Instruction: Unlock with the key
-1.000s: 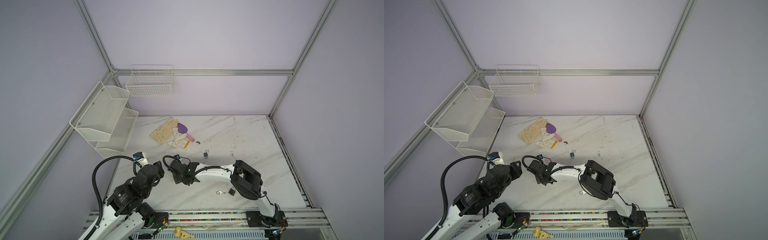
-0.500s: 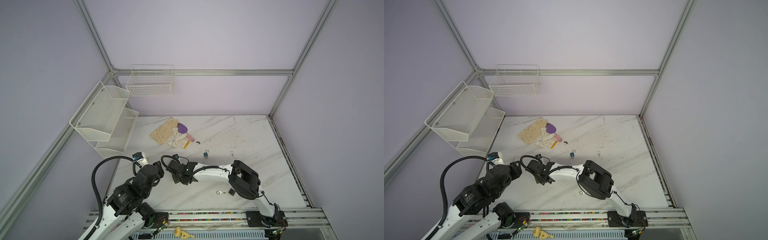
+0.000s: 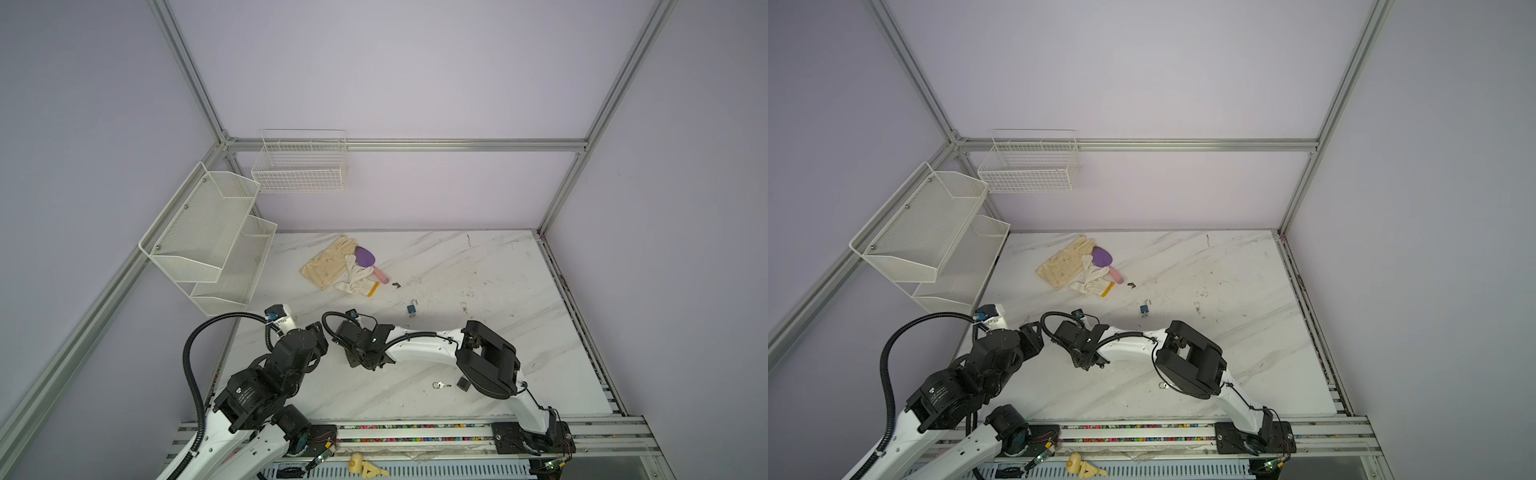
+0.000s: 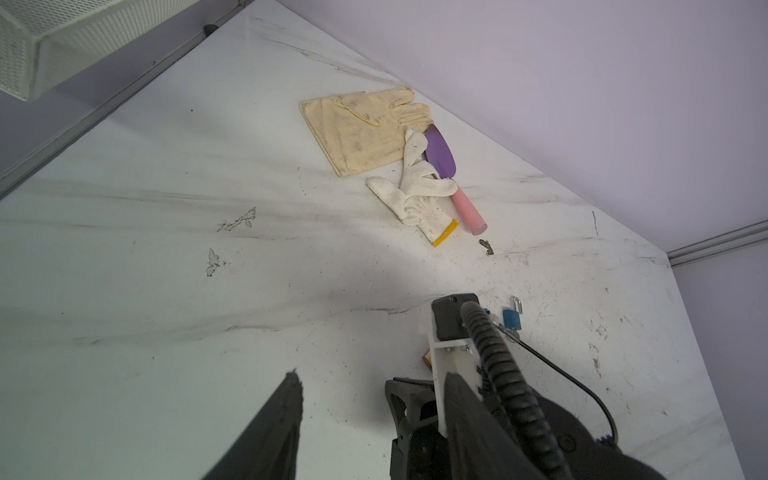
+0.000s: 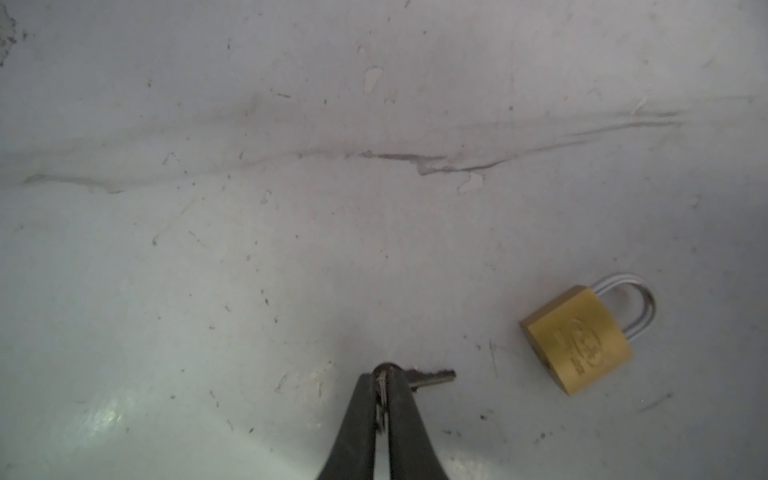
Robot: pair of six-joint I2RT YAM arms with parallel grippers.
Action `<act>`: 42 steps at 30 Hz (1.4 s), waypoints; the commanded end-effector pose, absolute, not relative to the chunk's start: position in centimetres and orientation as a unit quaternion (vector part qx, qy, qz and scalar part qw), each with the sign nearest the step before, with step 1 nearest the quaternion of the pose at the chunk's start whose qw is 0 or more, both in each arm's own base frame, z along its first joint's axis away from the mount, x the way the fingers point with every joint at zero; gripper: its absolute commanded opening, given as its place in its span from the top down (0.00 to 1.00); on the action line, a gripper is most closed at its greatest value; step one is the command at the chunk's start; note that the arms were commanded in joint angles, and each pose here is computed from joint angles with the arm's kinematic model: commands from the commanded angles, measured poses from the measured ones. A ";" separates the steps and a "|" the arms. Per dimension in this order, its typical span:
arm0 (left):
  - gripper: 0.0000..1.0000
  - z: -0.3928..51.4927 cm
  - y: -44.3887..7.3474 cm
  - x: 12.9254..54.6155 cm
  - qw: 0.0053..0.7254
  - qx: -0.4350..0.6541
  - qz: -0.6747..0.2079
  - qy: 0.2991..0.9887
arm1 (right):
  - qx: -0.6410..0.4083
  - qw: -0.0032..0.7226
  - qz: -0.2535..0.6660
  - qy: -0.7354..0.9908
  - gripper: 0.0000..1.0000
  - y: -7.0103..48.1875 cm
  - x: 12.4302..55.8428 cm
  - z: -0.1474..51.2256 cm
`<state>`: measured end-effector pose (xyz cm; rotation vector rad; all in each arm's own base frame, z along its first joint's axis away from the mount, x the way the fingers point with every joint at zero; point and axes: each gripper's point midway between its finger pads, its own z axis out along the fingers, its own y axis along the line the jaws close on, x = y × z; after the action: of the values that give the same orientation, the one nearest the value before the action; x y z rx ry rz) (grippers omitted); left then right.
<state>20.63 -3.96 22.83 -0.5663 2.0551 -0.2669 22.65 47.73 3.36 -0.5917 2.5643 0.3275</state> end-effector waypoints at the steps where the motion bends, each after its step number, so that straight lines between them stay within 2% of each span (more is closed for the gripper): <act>1: 0.45 21.7 -3.8 20.7 0.472 -0.239 -0.103 0.842 | -0.224 0.243 0.108 0.938 0.92 47.4 22.4 3.1; 6: 0.45 21.9 -4.1 20.6 0.469 -0.242 -0.116 0.841 | -0.235 0.252 0.148 0.927 0.95 47.9 21.9 5.4; 12: 0.45 22.6 -4.7 20.3 0.466 -0.244 -0.149 0.837 | -0.234 0.292 0.200 0.905 1.00 46.8 22.0 10.8; 18: 0.45 24.1 -5.9 20.2 0.467 -0.248 -0.210 0.823 | -0.201 0.301 0.294 0.885 1.00 44.9 22.1 16.7; 24: 0.45 25.8 -9.5 21.4 0.456 -0.227 -0.291 0.810 | -0.157 0.290 0.392 0.859 1.00 41.9 23.5 21.9; 28: 0.45 27.0 -12.0 22.8 0.453 -0.210 -0.334 0.800 | -0.128 0.309 0.434 0.837 1.00 39.2 24.5 25.7; 36: 0.46 29.7 -17.8 25.4 0.416 -0.183 -0.438 0.776 | -0.137 0.339 0.505 0.782 1.00 35.1 25.8 30.8; 42: 0.47 30.5 -19.4 27.1 0.446 -0.155 -0.453 0.756 | -0.111 0.330 0.568 0.746 1.00 33.7 26.3 33.9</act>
<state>26.41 -18.31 26.50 -0.4584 2.0318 -1.0049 27.63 33.21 31.20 -0.2544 2.0296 1.3286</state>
